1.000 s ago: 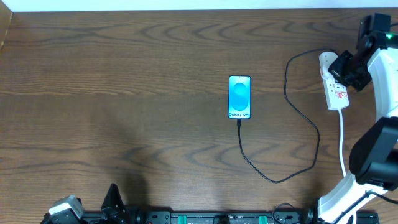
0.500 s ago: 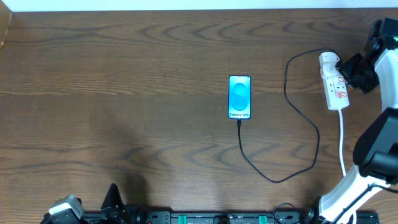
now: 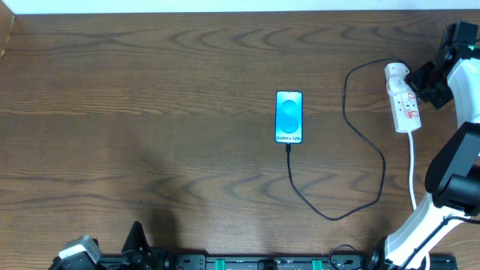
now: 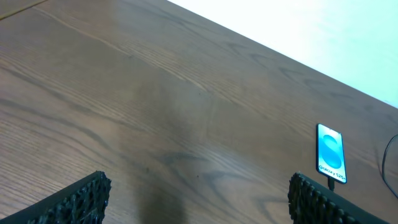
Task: Plug charger to phone and switch on socket
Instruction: 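Position the right gripper tip over the orange switch beside the charger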
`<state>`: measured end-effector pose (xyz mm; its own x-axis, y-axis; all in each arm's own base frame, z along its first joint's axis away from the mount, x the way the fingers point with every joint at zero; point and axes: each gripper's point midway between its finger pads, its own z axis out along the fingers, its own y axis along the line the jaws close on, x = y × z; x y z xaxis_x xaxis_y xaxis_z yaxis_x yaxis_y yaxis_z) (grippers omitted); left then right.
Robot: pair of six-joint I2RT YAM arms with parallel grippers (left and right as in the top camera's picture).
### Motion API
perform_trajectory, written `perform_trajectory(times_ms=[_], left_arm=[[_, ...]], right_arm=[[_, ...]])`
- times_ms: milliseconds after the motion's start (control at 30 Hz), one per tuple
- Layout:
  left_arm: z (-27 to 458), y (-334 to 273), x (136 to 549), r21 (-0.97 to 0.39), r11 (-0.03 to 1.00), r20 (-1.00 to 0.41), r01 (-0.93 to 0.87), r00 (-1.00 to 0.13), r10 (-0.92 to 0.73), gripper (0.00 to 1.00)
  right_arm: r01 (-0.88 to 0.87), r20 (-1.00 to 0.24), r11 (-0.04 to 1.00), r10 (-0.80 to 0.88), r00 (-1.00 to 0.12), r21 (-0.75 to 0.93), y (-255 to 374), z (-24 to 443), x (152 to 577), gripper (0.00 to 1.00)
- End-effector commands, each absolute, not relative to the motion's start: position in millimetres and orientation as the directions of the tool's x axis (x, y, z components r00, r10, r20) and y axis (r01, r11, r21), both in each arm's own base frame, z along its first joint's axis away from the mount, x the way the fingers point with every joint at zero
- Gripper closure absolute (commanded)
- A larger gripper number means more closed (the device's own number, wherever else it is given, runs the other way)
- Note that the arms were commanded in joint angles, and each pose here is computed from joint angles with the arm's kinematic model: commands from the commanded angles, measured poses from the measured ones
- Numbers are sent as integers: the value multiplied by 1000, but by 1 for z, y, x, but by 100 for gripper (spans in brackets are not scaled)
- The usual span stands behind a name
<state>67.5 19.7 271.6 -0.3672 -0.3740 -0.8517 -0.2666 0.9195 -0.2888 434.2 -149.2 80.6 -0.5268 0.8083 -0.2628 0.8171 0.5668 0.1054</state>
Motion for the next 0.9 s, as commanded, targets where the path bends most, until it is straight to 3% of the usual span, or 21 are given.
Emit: perform_trajectory(times_ms=[0, 867], left_arm=[[271, 21, 66, -286, 919, -856, -273, -359, -373, 9], [271, 21, 66, -286, 918, -856, -273, -359, -373, 9]], right_arm=[[833, -281, 544, 820, -499, 106, -159, 83, 437, 99], [837, -331, 538, 811, -483, 97, -169, 85, 443, 99]])
